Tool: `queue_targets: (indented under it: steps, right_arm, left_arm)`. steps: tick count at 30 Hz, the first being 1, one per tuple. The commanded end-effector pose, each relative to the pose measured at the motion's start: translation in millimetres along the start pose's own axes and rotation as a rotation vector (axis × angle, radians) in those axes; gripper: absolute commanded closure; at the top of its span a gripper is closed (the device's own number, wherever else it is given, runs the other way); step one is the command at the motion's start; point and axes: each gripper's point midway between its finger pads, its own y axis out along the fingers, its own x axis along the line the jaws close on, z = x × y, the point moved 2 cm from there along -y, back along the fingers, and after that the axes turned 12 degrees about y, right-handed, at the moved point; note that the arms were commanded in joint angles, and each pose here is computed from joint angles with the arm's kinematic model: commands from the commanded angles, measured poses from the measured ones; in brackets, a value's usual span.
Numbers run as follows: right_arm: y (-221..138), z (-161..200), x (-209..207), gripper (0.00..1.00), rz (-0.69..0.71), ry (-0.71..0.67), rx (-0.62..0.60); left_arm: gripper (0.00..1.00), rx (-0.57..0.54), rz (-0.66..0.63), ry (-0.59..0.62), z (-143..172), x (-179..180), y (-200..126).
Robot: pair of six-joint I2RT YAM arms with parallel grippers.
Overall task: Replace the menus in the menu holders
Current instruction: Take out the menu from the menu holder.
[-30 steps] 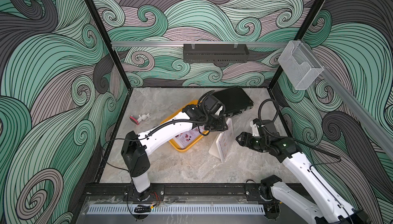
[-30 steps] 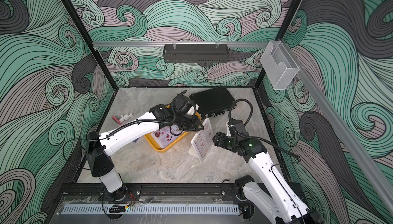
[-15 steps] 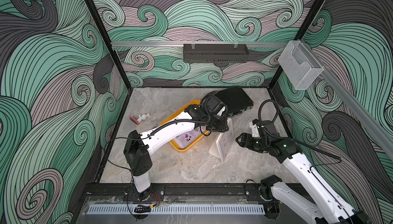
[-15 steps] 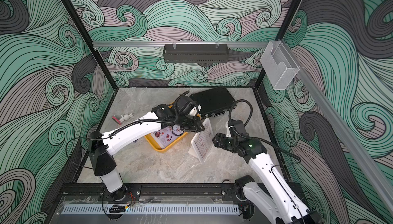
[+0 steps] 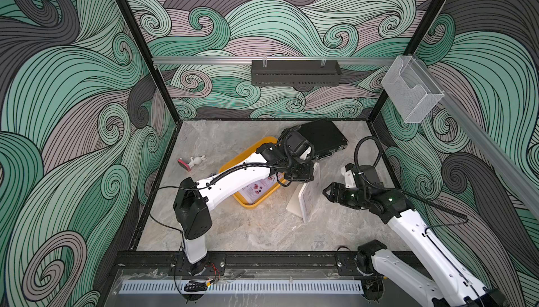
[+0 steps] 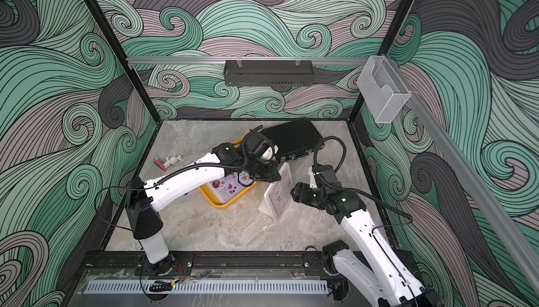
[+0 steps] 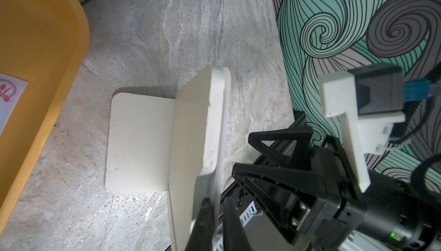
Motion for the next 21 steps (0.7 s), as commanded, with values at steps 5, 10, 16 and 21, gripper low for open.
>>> queue_targets:
  steps: [5, 10, 16, 21]
  right_arm:
    - [7, 3, 2, 0.29, -0.011, -0.01, 0.042]
    - [11, 4, 6, 0.27, -0.03, -0.017, 0.062]
    - [16, 6, 16, 0.25, -0.083, -0.025, 0.092]
    - [20, 4, 19, 0.25, -0.092, -0.021, 0.1]
  left_arm:
    - [1.0, -0.027, 0.045, 0.036, -8, -19, -15]
    - [0.99, -0.05, 0.07, 0.039, -10, -25, -22]
    - [0.96, -0.051, 0.113, 0.024, -8, -28, -20]
    - [0.95, -0.048, 0.14, 0.009, -7, -30, -17]
